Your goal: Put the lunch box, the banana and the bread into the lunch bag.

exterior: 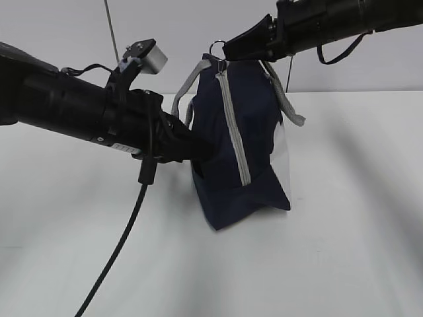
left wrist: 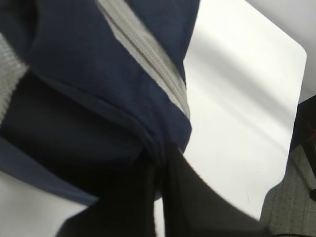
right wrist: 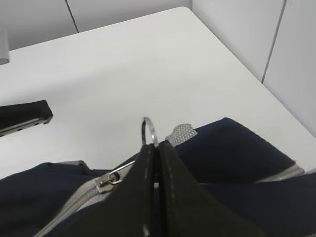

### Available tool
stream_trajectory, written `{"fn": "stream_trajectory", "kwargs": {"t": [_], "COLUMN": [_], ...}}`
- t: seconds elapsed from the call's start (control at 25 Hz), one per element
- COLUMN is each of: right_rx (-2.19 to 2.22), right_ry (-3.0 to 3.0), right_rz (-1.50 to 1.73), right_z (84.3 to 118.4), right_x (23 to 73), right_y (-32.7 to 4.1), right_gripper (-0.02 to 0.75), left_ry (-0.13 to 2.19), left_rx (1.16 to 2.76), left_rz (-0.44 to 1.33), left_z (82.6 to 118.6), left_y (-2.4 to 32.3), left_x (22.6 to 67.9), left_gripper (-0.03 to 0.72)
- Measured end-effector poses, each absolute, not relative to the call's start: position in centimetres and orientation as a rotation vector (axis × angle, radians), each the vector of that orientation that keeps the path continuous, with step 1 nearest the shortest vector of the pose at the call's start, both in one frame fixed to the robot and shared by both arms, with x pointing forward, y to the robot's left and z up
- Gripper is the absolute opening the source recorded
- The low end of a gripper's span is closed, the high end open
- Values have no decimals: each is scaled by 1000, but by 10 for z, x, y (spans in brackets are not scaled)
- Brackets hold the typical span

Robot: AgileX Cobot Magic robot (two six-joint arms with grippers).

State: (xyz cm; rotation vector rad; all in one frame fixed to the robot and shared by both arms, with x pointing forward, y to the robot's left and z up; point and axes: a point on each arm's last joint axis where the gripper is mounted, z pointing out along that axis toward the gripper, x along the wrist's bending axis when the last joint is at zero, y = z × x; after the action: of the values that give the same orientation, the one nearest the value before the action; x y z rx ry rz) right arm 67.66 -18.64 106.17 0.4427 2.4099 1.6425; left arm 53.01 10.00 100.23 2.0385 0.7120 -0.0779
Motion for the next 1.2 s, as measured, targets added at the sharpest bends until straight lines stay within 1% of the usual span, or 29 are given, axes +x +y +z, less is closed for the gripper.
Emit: {"fn": "stream_trajectory", "kwargs": {"t": [0.2,0.36,0.68,0.92,1.04,1.2], "right_rx": [460,478,514,531,557,636], "right_ry": [2408,2423,2391,2338,2316,2286], "right_rz": [1632,1620,1627,1612,1593,1554], "right_z": [1059,1059,1073,1080,1078,1062], "right_x": [688,694,699,704,709,720], "right_y": [-187,-194,-210,-214,-215,-219], "right_gripper": [0,0,0,0,0,0], "left_ry": [721,741,714,668,658,647], "left_rx": [2031,2031,2050,2066,2072,2122], "left_rz": [-77,-88,-127,-190,-219,-260], "left_z": [1004,1003,1003,1003,1003,1000], "left_y": [101,101,101,99,99,101], "left_x": [531,532,528,522,520,516], "left_gripper": [5,5,5,4,4,4]}}
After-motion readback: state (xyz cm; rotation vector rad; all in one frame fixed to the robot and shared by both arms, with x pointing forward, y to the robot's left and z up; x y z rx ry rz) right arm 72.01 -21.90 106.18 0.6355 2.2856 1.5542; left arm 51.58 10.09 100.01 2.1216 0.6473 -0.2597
